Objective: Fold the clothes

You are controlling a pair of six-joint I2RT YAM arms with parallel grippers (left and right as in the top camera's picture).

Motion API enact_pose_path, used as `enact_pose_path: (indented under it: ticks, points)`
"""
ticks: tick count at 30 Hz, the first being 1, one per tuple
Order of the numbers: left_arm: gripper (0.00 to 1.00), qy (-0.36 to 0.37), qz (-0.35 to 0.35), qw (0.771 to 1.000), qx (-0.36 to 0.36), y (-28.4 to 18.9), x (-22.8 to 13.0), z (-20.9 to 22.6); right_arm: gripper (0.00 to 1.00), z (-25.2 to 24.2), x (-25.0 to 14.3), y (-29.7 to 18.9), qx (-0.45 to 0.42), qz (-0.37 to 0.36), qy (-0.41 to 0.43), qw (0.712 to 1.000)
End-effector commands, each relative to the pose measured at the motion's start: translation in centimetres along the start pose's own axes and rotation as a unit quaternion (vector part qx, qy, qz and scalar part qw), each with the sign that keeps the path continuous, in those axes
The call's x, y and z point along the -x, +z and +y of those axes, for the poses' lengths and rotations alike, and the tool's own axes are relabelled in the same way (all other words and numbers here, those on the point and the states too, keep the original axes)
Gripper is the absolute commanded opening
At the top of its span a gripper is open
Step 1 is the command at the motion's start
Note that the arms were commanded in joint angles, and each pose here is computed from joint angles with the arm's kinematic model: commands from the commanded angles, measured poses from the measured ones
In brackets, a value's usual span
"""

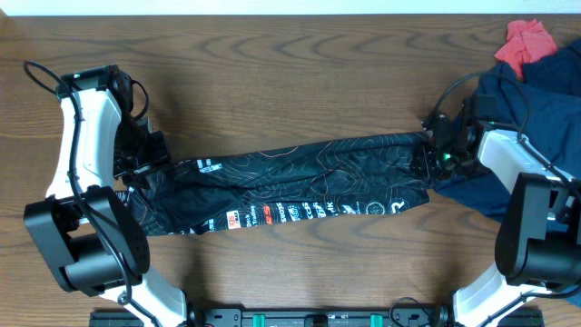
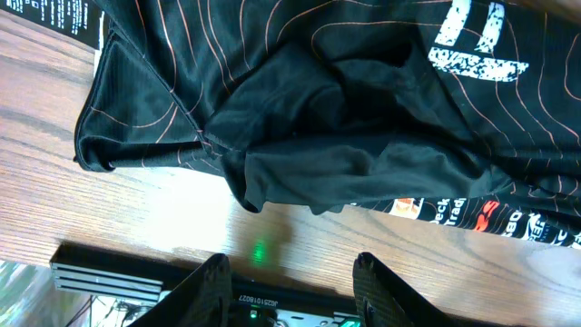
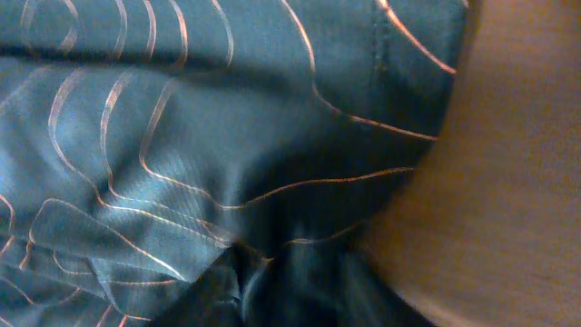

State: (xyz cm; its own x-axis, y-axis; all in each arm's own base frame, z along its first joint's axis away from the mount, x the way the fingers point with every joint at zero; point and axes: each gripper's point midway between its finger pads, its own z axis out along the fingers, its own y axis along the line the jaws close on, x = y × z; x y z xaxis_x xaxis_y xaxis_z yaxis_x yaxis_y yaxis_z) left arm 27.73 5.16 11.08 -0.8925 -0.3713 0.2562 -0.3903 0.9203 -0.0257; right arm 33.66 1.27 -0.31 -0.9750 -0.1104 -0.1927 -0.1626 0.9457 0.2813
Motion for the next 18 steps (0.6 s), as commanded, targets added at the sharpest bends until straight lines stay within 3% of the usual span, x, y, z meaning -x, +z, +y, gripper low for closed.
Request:
enact_pose_path:
  ticks: [1,3,8,12,18]
  points:
    - [0.46,0.004,0.007,1.000,0.002,0.2,-0.1,0.0,0.13,-0.1,-3.7,2.4,-0.002,0.063,0.014,0.998]
    - [0.46,0.004,0.007,1.000,0.002,0.2,-0.1,0.0,0.01,-0.1,-3.7,2.4,-0.002,0.063,0.014,0.998]
    - [0.46,0.004,0.005,1.000,-0.003,0.2,0.0,-0.2,0.01,-0.4,-2.6,1.8,-0.012,0.050,0.041,0.998]
    - [0.46,0.005,0.001,0.999,-0.044,0.1,0.3,-1.6,0.01,-2.8,0.5,-0.9,-0.076,0.008,0.103,0.992]
    - [0.46,0.005,0.003,0.999,-0.046,0.1,0.2,-1.7,0.01,-2.7,3.2,-4.2,-0.110,0.000,0.094,0.989]
